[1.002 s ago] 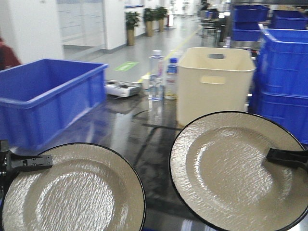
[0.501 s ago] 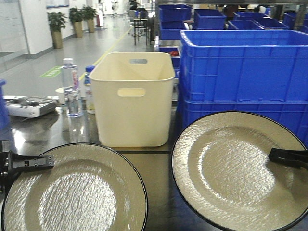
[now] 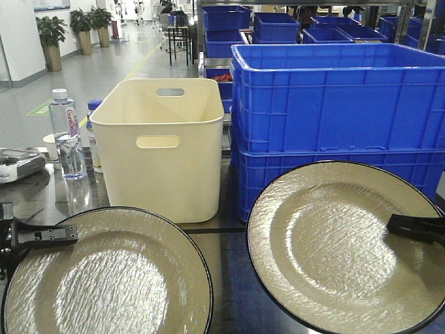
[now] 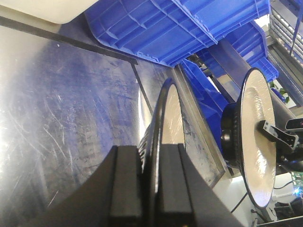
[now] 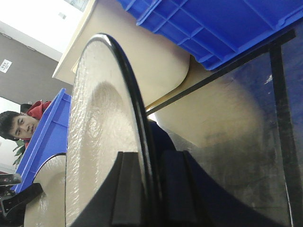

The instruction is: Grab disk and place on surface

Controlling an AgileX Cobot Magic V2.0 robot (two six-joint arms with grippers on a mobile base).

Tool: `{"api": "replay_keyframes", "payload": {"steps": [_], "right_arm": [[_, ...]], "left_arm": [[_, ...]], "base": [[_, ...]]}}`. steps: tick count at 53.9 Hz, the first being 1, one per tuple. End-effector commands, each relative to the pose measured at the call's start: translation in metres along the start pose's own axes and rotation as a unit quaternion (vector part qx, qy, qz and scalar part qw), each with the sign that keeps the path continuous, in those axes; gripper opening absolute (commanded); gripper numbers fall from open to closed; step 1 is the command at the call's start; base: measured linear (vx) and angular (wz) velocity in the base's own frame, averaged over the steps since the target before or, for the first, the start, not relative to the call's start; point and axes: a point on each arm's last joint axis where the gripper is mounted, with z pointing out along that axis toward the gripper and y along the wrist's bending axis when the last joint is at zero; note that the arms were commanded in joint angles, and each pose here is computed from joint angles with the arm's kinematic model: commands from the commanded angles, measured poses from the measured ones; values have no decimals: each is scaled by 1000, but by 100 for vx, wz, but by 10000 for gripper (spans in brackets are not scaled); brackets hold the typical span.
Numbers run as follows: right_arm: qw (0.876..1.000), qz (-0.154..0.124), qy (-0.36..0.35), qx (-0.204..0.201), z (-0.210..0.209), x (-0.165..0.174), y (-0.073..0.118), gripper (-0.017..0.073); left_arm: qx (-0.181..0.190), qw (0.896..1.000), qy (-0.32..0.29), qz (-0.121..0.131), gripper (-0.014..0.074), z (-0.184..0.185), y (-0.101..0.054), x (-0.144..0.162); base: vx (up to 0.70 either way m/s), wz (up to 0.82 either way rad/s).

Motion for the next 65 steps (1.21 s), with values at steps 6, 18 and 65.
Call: {"api": "replay_keyframes", "payload": {"steps": [6, 18, 65], "right_arm": [[997, 5, -37, -64, -8, -9, 25, -9], [997, 5, -37, -64, -8, -10, 24, -9], [988, 29, -124, -87, -11, -26, 28, -9]], "left_arm": [[69, 997, -39, 0, -4, -7, -30, -10], [71, 997, -41, -1, -4, -7, -30, -10], [-11, 993, -36, -111, 27, 94, 28, 6]], "base": [[1, -3], [0, 0], [0, 0]]}}
